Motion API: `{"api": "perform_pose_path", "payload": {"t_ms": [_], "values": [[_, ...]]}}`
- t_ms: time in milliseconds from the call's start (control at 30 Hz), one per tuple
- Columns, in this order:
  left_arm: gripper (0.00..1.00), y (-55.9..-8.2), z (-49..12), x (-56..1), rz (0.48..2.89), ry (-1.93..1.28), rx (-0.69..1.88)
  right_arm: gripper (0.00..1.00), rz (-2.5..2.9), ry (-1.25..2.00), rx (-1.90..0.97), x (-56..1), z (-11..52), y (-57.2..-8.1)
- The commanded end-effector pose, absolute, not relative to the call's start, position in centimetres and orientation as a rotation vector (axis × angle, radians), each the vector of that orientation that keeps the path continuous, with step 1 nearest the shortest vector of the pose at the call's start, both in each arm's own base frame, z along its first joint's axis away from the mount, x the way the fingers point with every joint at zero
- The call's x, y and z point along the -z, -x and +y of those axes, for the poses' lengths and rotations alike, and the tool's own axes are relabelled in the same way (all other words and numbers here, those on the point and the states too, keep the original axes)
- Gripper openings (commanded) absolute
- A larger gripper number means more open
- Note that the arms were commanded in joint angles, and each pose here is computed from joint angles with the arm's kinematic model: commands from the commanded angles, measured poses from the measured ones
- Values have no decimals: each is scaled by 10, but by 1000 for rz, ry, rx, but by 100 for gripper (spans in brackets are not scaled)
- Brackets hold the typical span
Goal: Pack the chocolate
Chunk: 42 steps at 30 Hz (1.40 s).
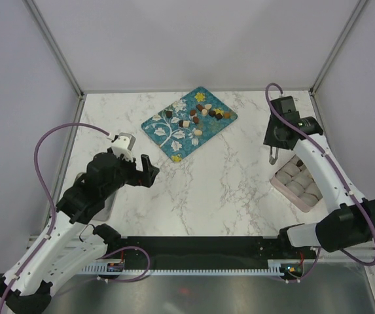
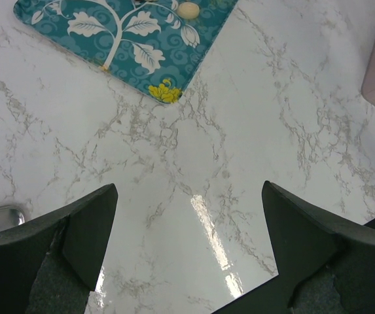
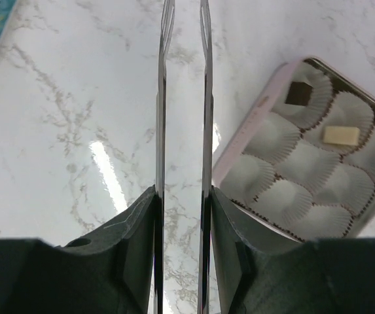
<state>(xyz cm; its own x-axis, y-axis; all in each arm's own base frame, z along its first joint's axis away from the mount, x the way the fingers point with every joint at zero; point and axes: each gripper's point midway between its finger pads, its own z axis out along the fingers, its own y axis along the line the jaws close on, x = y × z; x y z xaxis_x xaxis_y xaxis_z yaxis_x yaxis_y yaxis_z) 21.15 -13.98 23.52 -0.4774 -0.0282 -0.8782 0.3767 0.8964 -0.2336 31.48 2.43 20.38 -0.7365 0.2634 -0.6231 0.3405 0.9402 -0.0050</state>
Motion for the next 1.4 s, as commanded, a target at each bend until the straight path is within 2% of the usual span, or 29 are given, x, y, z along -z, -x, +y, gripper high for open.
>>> {"api": "perform_pose_path", "payload": {"t_ms": [0, 133, 567, 900, 1367], "values": [[100, -220, -136, -241, 1982, -272, 431, 45, 2360, -296, 22, -225, 60, -343], [100, -224, -130, -242, 1971, -252, 392, 47, 2408, -66, -98, -210, 118, -360], [100, -223, -122, -249, 1941, -212, 374, 55, 2424, 394, -173, -141, 252, -413], [100, -223, -119, -252, 1926, -198, 365, 58, 2401, 557, -84, -126, 262, -427], [100, -224, -116, -251, 1925, -185, 353, 59, 2418, 625, -172, -116, 274, -420]]}}
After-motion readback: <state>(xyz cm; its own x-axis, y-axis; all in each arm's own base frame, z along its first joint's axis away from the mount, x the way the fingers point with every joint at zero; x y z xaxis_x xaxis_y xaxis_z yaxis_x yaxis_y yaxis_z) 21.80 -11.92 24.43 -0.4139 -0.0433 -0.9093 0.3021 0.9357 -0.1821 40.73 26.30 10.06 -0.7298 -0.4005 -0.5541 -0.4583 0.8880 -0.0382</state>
